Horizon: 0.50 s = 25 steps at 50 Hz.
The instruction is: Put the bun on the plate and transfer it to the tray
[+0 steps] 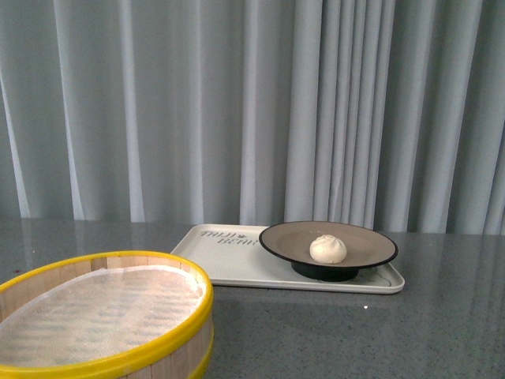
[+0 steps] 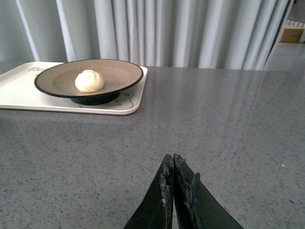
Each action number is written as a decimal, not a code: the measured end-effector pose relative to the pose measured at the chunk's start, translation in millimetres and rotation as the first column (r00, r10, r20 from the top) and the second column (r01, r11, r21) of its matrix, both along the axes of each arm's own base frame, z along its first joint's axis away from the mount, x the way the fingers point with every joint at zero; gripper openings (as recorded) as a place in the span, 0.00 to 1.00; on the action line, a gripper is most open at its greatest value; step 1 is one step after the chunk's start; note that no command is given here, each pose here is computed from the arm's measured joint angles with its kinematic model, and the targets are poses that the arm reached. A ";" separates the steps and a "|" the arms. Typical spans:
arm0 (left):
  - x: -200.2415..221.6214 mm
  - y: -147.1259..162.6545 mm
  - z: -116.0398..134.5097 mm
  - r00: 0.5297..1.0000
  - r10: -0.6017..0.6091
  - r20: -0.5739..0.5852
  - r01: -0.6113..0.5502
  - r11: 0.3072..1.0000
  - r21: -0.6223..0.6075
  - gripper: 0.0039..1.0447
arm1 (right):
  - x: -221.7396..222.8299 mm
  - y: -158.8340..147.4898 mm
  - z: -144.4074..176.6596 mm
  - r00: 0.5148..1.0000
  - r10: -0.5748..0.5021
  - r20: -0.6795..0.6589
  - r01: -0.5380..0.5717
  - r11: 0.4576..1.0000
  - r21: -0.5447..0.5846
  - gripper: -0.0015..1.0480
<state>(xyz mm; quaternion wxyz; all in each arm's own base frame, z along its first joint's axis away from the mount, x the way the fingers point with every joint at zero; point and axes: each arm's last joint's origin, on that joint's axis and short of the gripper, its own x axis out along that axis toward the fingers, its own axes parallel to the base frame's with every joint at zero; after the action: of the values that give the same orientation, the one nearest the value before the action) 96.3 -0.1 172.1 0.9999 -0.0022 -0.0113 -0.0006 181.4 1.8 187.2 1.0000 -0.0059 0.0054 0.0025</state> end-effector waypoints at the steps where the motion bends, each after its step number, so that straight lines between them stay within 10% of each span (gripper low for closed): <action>1: 0.0 0.0 0.0 1.000 0.000 0.000 0.000 1.000 0.000 0.94 | -2.0 -0.9 -0.9 1.000 -0.005 0.000 0.005 1.000 0.000 0.02; 25: 0.0 0.0 0.0 1.000 0.000 0.000 0.000 1.000 0.000 0.94 | -35.0 -1.5 -13.4 1.000 -0.005 0.000 0.005 1.000 0.000 0.02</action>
<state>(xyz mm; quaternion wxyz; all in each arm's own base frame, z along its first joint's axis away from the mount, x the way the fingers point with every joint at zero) 96.3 -0.1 172.1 0.9999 -0.0022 -0.0113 -0.0006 146.4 0.3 173.8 1.0000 -0.0056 0.0056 0.0002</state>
